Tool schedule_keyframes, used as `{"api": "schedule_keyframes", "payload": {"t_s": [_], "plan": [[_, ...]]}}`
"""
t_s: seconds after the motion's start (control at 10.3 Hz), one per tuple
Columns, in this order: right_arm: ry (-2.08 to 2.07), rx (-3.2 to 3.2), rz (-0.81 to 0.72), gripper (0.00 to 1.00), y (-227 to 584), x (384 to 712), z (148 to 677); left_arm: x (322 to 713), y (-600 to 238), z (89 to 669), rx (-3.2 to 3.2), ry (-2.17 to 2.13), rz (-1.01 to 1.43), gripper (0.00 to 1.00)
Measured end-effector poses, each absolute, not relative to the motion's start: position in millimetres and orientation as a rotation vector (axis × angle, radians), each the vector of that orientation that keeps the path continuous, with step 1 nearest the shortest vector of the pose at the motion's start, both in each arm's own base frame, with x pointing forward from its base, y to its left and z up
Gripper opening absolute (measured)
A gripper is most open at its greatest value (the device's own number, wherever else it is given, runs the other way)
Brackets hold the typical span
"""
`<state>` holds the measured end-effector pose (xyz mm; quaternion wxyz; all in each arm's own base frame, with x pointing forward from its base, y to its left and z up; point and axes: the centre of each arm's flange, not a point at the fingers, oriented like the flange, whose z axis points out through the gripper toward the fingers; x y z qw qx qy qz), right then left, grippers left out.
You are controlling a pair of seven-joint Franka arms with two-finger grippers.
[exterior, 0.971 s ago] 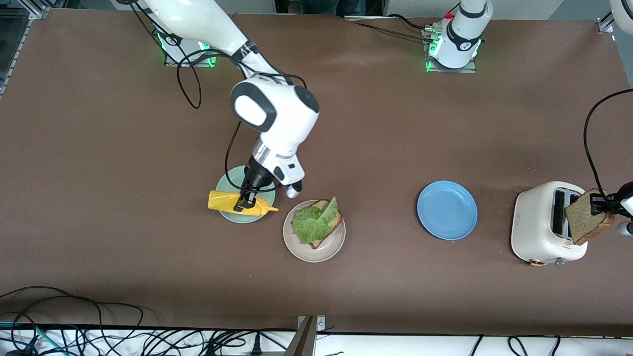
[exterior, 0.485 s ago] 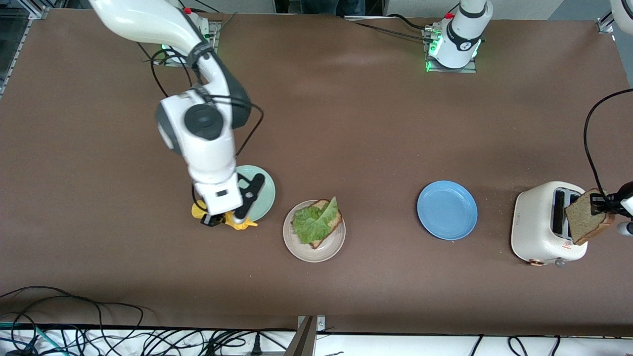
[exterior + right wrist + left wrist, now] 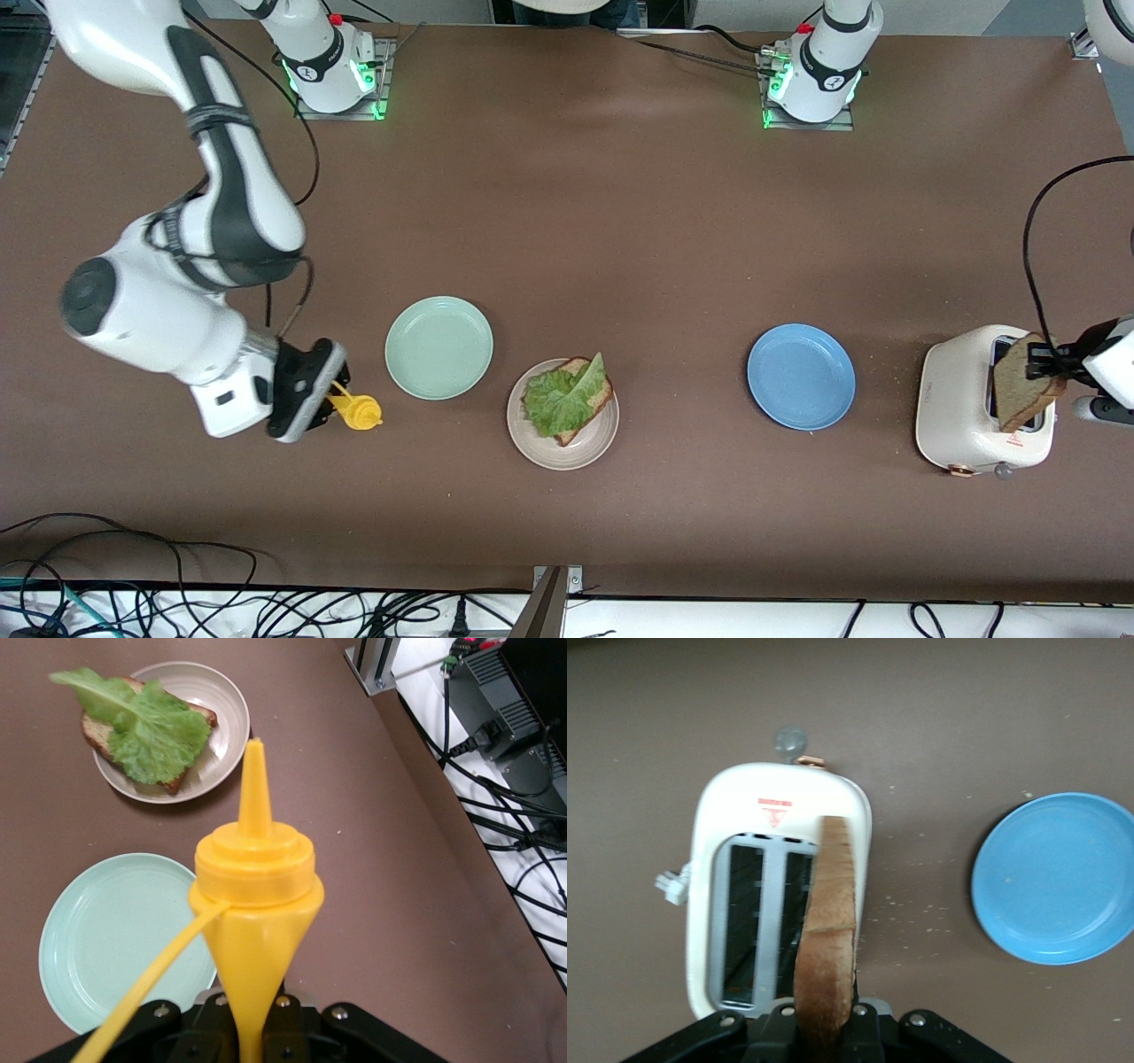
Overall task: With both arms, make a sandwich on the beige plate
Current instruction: 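Set the mustard down while the left gripper lifts the toast, then carry the toast to the beige plate while the right gripper releases mustard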
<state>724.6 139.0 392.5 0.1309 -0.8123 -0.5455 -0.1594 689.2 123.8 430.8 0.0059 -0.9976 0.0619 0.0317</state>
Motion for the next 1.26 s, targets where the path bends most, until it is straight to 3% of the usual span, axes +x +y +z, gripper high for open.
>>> {"api": "schedule_keyframes", "payload": {"t_s": [0.49,0.87,1.26], "plan": [[-1.519,-1.966,-0.664,0.08,52,712,345,689,18,452,-3.195,-0.109,0.134,0.10],[-1.491,-1.640,-0.853,0.08,-10,673,260,679,-73,453,-3.214,-0.339,0.238,0.10],[-1.505,-1.422,-0.984,0.08,-18,645,188,660,-131,451,-3.220,-0.480,0.426,0.10]]}}
